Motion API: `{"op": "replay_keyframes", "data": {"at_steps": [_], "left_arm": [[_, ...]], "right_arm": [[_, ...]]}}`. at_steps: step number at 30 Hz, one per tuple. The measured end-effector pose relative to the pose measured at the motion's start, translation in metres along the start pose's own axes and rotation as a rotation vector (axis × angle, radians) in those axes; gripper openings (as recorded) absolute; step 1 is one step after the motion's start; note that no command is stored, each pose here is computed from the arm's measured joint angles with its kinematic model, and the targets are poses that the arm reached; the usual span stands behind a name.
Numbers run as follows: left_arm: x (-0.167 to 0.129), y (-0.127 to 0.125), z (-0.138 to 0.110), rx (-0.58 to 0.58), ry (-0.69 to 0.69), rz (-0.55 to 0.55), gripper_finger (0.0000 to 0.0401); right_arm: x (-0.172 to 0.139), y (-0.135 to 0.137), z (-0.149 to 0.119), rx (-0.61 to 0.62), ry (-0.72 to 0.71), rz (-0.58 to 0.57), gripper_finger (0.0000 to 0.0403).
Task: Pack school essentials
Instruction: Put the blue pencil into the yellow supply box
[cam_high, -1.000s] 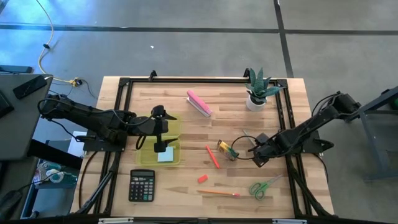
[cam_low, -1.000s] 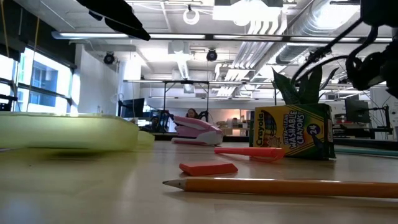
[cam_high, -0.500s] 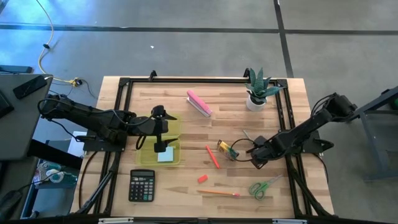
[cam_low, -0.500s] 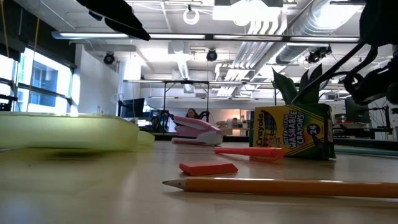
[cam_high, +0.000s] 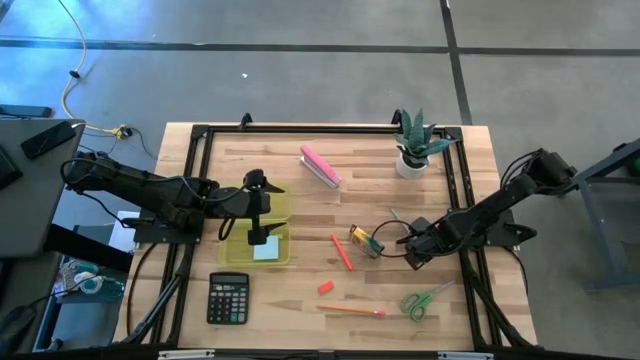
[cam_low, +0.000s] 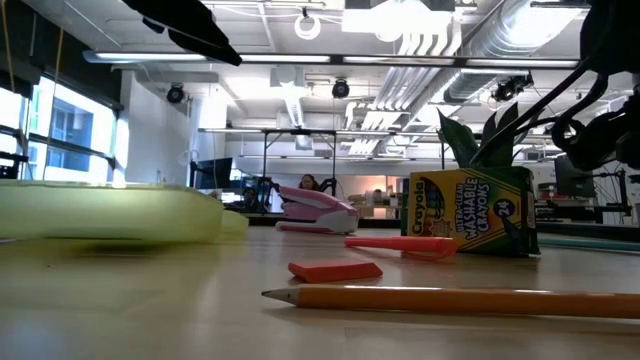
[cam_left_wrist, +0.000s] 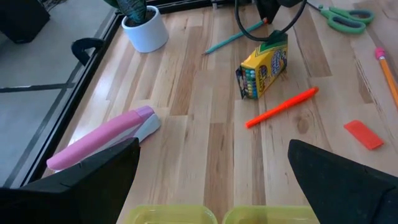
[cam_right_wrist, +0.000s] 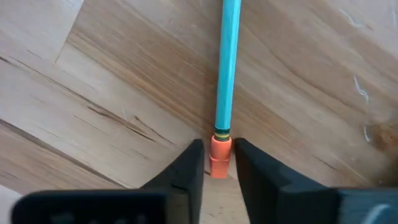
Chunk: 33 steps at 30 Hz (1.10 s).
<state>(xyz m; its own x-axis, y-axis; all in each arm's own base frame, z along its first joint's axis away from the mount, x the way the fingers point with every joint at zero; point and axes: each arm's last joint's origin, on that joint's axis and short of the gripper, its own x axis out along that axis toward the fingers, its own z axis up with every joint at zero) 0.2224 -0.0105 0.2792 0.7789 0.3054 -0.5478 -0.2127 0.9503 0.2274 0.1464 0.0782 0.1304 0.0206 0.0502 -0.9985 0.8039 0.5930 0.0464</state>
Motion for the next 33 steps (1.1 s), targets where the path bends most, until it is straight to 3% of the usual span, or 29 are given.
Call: {"op": "replay_keyframes", "data": {"at_steps": [9, 19, 33], "left_arm": [[0.000, -0.001, 0.000, 0.000, 0.000, -0.023, 0.0400], [0.000, -0.001, 0.000, 0.000, 0.000, -0.030, 0.0400], [0.000, -0.001, 0.000, 0.000, 0.000, -0.021, 0.0400]], "right_arm": [[0.000, 0.000, 0.000, 0.009, -0.001, 0.001, 0.0014], [-0.012, 0.009, 0.002, -0.014, -0.060, -0.004, 0.0012], [-0.016, 0.004, 0.004, 0.064, -0.131, -0.079, 0.0012]]}}
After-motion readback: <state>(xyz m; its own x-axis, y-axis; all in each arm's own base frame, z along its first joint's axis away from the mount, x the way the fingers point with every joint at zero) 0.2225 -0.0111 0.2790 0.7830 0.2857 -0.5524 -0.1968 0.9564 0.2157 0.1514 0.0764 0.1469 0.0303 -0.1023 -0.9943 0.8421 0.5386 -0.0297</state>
